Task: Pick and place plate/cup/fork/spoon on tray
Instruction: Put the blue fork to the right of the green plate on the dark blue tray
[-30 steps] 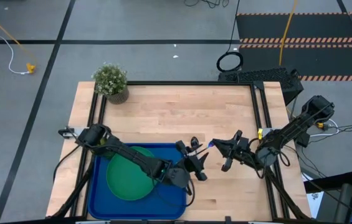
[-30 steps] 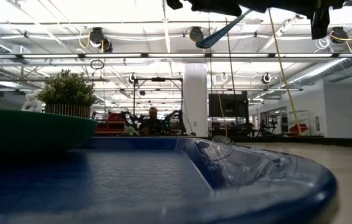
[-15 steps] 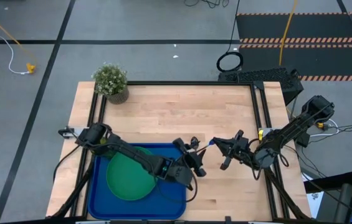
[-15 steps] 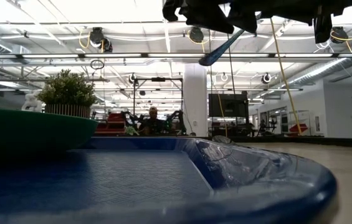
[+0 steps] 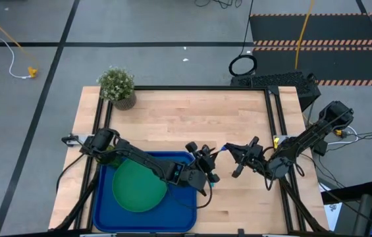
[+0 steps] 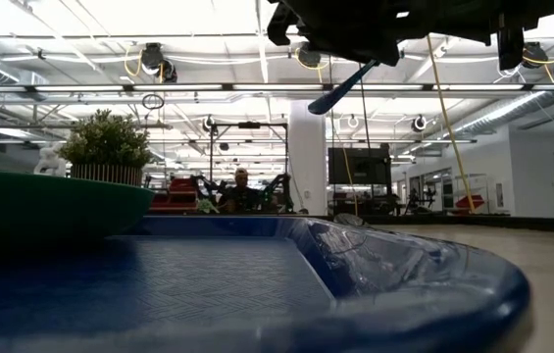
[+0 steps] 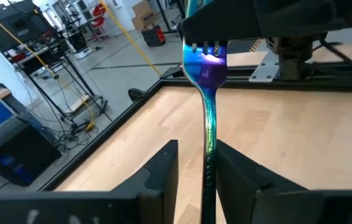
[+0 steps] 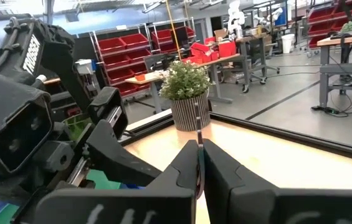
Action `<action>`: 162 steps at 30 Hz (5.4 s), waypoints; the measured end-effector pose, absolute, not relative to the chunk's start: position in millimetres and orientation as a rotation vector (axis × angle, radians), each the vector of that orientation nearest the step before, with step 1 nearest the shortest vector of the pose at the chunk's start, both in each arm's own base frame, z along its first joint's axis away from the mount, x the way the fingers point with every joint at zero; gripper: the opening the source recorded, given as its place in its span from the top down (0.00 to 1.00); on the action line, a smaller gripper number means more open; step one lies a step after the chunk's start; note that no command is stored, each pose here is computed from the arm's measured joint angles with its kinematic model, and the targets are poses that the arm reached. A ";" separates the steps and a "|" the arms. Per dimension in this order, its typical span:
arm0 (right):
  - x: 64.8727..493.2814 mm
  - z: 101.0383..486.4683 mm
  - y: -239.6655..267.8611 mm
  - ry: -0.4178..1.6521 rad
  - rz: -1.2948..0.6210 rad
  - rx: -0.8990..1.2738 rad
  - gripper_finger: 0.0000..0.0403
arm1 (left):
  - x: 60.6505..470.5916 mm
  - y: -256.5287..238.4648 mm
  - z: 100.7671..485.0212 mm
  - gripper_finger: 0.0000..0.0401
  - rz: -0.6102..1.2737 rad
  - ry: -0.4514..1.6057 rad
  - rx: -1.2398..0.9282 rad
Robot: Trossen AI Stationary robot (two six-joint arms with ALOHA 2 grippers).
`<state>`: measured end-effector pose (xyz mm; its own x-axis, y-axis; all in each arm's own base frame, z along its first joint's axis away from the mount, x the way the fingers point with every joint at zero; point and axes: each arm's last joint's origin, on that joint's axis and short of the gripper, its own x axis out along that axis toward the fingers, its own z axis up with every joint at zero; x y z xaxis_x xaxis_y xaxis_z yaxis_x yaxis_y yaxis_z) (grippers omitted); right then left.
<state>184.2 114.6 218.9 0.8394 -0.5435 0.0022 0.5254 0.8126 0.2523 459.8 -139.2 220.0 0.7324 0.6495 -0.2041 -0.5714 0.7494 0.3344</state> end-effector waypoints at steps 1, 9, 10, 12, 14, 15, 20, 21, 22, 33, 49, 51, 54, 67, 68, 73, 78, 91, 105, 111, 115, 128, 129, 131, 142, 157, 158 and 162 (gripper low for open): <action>184.2 218.8 114.5 -0.075 -0.572 0.248 1.00 | 460.0 -138.2 219.9 0.76 0.680 0.322 0.261; 184.3 218.7 114.3 -0.075 -0.574 0.247 1.00 | 464.4 -130.5 223.3 0.77 0.671 0.306 0.270; 184.4 218.7 114.1 -0.075 -0.575 0.246 1.00 | 464.5 -130.4 223.2 0.77 0.668 0.305 0.268; 184.5 218.7 114.1 -0.074 -0.574 0.245 1.00 | 464.7 -130.5 223.7 0.77 0.669 0.300 0.263; 184.5 218.8 114.2 -0.074 -0.572 0.245 1.00 | 464.8 -130.8 224.2 0.77 0.672 0.289 0.243; 184.5 218.8 114.2 -0.074 -0.571 0.245 1.00 | 464.4 -131.5 224.3 0.77 0.679 0.281 0.227; 184.6 218.8 114.5 -0.073 -0.562 0.244 1.00 | 462.4 -136.2 224.6 0.78 0.702 0.265 0.203; 184.6 218.8 114.5 -0.073 -0.561 0.244 1.00 | 462.0 -137.3 224.6 0.80 0.700 0.265 0.203; 184.6 218.8 114.5 -0.073 -0.561 0.243 1.00 | 461.8 -138.2 224.6 0.83 0.699 0.265 0.204; 186.9 223.2 115.0 -0.074 -0.479 0.198 0.97 | 457.9 -150.8 223.9 0.97 0.678 0.256 0.193; 177.5 237.4 124.3 -0.097 -0.422 0.008 0.60 | 418.0 -191.3 225.3 0.97 0.641 0.291 -0.210; 175.7 239.1 126.1 -0.097 -0.414 -0.033 0.57 | 411.8 -198.2 221.8 0.97 0.629 0.314 -0.270; 172.6 242.6 128.6 -0.109 -0.402 -0.070 0.55 | 403.9 -206.1 216.4 0.97 0.618 0.352 -0.362; 161.6 252.5 136.4 -0.124 -0.376 -0.270 0.55 | 369.5 -219.6 191.0 0.97 0.742 0.591 -0.721; 161.3 252.5 136.7 -0.124 -0.374 -0.273 0.55 | 369.5 -219.6 188.7 0.97 0.750 0.604 -0.743; 161.1 252.5 137.0 -0.124 -0.373 -0.274 0.55 | 368.6 -216.5 185.9 0.97 0.801 0.625 -0.839; 161.1 252.5 137.0 -0.124 -0.373 -0.273 0.55 | 365.3 -213.2 182.0 0.96 0.853 0.735 -0.946; 161.5 254.3 136.5 -0.113 -0.369 -0.465 0.55 | 359.1 -212.5 171.1 0.96 1.021 0.884 -1.191; 159.5 259.9 134.4 -0.112 -0.399 -0.623 0.55 | 365.7 -215.5 151.9 0.95 1.090 0.897 -1.308; 159.6 260.3 134.7 -0.123 -0.388 -0.635 0.55 | 368.4 -217.6 148.1 0.95 1.068 0.909 -1.322; 159.6 260.2 134.8 -0.122 -0.388 -0.639 0.55 | 368.2 -217.4 148.2 0.95 1.072 0.912 -1.324; 159.6 260.2 134.8 -0.122 -0.388 -0.639 0.55 | 367.8 -217.1 148.1 0.95 1.075 0.914 -1.319; 159.6 260.2 134.8 -0.122 -0.388 -0.639 0.55 | 367.8 -217.1 148.1 0.95 1.074 0.915 -1.317; 159.6 260.2 134.8 -0.122 -0.388 -0.639 0.55 | 367.7 -217.3 148.1 0.95 1.074 0.916 -1.316; 159.5 259.9 135.1 -0.122 -0.385 -0.631 0.55 | 367.1 -216.6 147.9 0.94 1.079 0.910 -1.302; 159.6 259.3 135.5 -0.121 -0.381 -0.623 0.55 | 371.6 -199.9 147.2 0.69 1.129 0.905 -1.264; 159.6 259.3 135.5 -0.121 -0.381 -0.623 0.55 | 372.5 -198.1 147.2 0.69 1.126 0.909 -1.255; 159.7 259.2 135.5 -0.120 -0.381 -0.624 0.55 | 375.3 -192.2 148.6 0.69 1.113 0.915 -1.229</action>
<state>159.7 135.5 259.2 0.9239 -0.3112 0.2228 0.3827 0.7445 -0.5470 375.3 -192.2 148.6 0.2377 0.1441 -0.9606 -0.9703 -0.0097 -0.2415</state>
